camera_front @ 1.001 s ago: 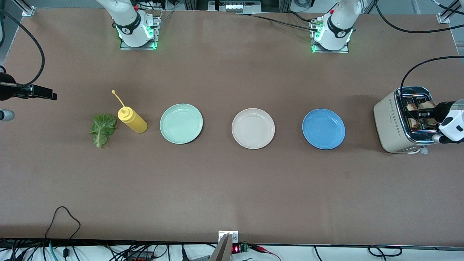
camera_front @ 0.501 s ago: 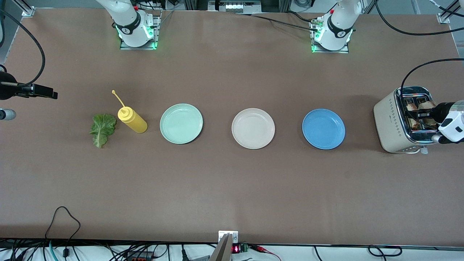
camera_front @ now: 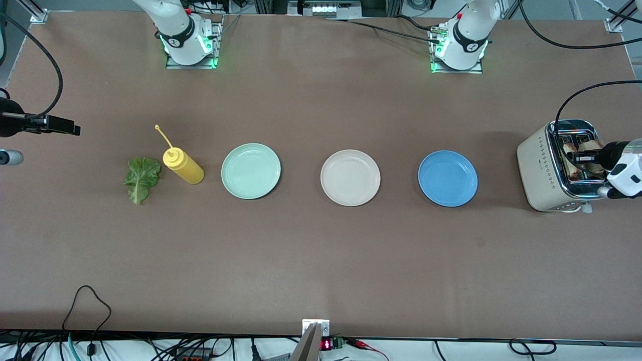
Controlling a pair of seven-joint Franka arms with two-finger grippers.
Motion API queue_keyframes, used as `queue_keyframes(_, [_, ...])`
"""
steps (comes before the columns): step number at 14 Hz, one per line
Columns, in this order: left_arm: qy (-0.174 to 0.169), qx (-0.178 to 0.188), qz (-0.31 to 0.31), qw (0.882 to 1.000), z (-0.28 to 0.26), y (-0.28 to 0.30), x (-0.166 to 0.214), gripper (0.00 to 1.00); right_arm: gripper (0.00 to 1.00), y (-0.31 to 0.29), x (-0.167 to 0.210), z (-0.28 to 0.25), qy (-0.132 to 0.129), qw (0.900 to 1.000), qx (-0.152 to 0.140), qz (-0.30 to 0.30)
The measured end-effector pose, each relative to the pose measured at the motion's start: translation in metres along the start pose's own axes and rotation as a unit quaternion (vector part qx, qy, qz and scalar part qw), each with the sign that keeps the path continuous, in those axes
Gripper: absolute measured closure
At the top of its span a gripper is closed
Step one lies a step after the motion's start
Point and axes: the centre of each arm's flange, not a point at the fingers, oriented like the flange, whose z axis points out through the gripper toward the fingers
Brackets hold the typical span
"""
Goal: Make sandwich in beige plate with both arms
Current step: 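Lower the left gripper and grasp the outer bread slice, then lift the bread slice out and carry it toward the beige plate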
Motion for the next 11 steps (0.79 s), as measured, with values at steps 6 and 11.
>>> queue_keyframes(6, [-0.016,-0.002,0.002,1.000,-0.062,0.007,-0.020,0.93,0.00,0.000,0.000,0.000,-0.001,1.000,0.000,0.000])
queue_keyframes(11, [-0.043,0.002,0.019,0.999,-0.111,0.035,-0.047,0.93,0.00,0.000,0.000,0.000,-0.002,1.000,0.000,0.000])
